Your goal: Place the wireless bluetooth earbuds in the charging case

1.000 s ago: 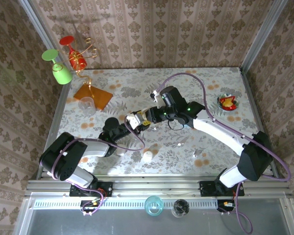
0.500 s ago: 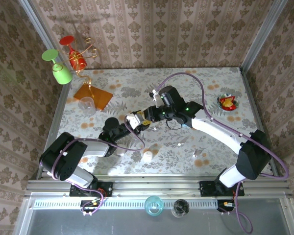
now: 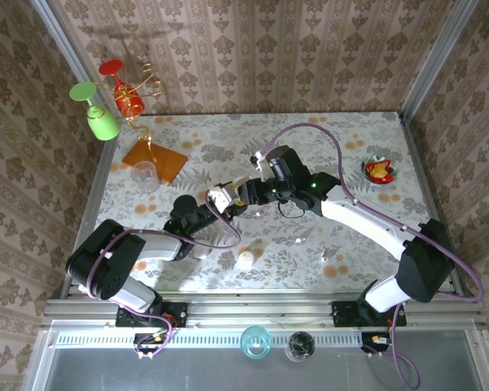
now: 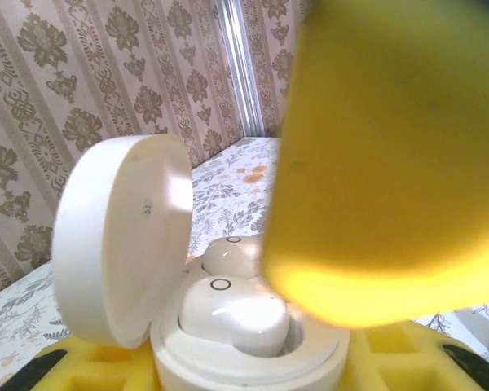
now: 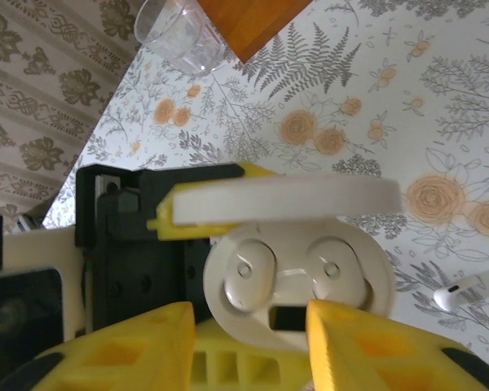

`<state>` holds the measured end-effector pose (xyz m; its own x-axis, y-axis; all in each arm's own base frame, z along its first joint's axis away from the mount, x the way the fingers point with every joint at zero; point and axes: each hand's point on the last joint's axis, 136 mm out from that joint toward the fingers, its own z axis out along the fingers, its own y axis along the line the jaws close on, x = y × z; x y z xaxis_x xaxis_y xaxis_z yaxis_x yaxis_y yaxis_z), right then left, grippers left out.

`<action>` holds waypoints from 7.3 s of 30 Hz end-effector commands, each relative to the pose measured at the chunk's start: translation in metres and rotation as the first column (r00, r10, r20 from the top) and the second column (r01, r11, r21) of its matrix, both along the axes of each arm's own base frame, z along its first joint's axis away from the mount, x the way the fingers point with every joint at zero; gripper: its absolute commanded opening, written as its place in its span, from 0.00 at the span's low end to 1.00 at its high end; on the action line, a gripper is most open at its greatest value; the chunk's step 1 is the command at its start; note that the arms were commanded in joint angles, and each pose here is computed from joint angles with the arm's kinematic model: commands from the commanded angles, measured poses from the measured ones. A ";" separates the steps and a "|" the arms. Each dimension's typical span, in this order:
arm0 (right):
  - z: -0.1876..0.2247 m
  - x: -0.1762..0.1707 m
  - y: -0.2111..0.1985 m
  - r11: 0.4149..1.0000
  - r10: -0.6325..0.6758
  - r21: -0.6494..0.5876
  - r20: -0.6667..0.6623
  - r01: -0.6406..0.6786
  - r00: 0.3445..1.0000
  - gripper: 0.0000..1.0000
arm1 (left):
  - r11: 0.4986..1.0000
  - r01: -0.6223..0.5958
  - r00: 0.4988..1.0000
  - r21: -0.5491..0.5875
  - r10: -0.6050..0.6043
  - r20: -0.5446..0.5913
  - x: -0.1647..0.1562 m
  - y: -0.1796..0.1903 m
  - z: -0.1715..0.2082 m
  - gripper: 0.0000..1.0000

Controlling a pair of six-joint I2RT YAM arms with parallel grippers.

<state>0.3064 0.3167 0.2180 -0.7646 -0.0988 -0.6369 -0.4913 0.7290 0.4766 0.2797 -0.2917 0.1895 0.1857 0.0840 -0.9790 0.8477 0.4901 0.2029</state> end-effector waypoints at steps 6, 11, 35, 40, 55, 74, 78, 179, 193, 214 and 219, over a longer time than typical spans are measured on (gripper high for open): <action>0.031 -0.005 -0.020 0.997 -0.066 0.041 0.085 0.062 0.994 0.46 | 1.000 -0.002 0.999 -0.005 0.002 0.038 0.000 0.003 0.001 0.30; 0.046 0.001 -0.021 0.996 -0.077 0.050 0.126 0.071 0.989 0.47 | 0.999 0.017 0.996 0.040 -0.020 0.084 -0.003 0.000 -0.006 0.31; 0.015 0.018 -0.002 0.999 -0.041 -0.017 0.023 0.041 0.999 0.37 | 1.000 0.010 0.999 -0.015 -0.009 0.048 -0.005 0.005 0.006 0.32; 0.022 0.014 -0.009 0.998 -0.063 0.013 0.023 0.063 0.998 0.40 | 0.999 0.031 0.999 -0.043 -0.030 0.026 -0.008 0.004 0.012 0.32; 0.039 0.001 -0.025 0.872 -0.005 0.473 -0.246 0.124 0.969 0.63 | 0.972 0.125 0.990 -0.198 -0.135 -0.040 -0.021 0.001 0.055 0.34; 0.031 0.005 0.000 0.752 0.132 0.641 -0.375 0.154 0.918 0.30 | 0.964 0.149 0.987 -0.222 -0.159 -0.029 -0.016 -0.005 0.069 0.32; 0.030 0.008 0.001 0.744 0.129 0.648 -0.375 0.161 0.918 0.22 | 0.964 0.151 0.986 -0.217 -0.161 -0.031 -0.018 -0.005 0.067 0.32; -0.077 0.114 -0.086 0.949 -0.313 -0.032 -0.045 0.312 0.949 0.63 | 0.731 -0.334 0.618 0.594 0.646 -0.448 -0.010 0.101 -0.087 1.00; -0.090 0.070 -0.107 0.941 -0.338 -0.020 -0.081 0.338 0.938 0.63 | 0.644 -0.369 0.368 0.670 0.763 -0.531 -0.055 0.148 -0.122 1.00; -0.093 0.077 -0.102 0.939 -0.343 -0.008 -0.102 0.344 0.934 0.62 | 0.559 -0.230 0.206 0.797 0.828 -0.522 -0.104 0.154 -0.176 0.76; -0.092 0.075 -0.104 0.937 -0.348 -0.012 -0.100 0.348 0.932 0.62 | 0.546 -0.207 0.194 0.812 0.836 -0.513 -0.106 0.153 -0.183 0.69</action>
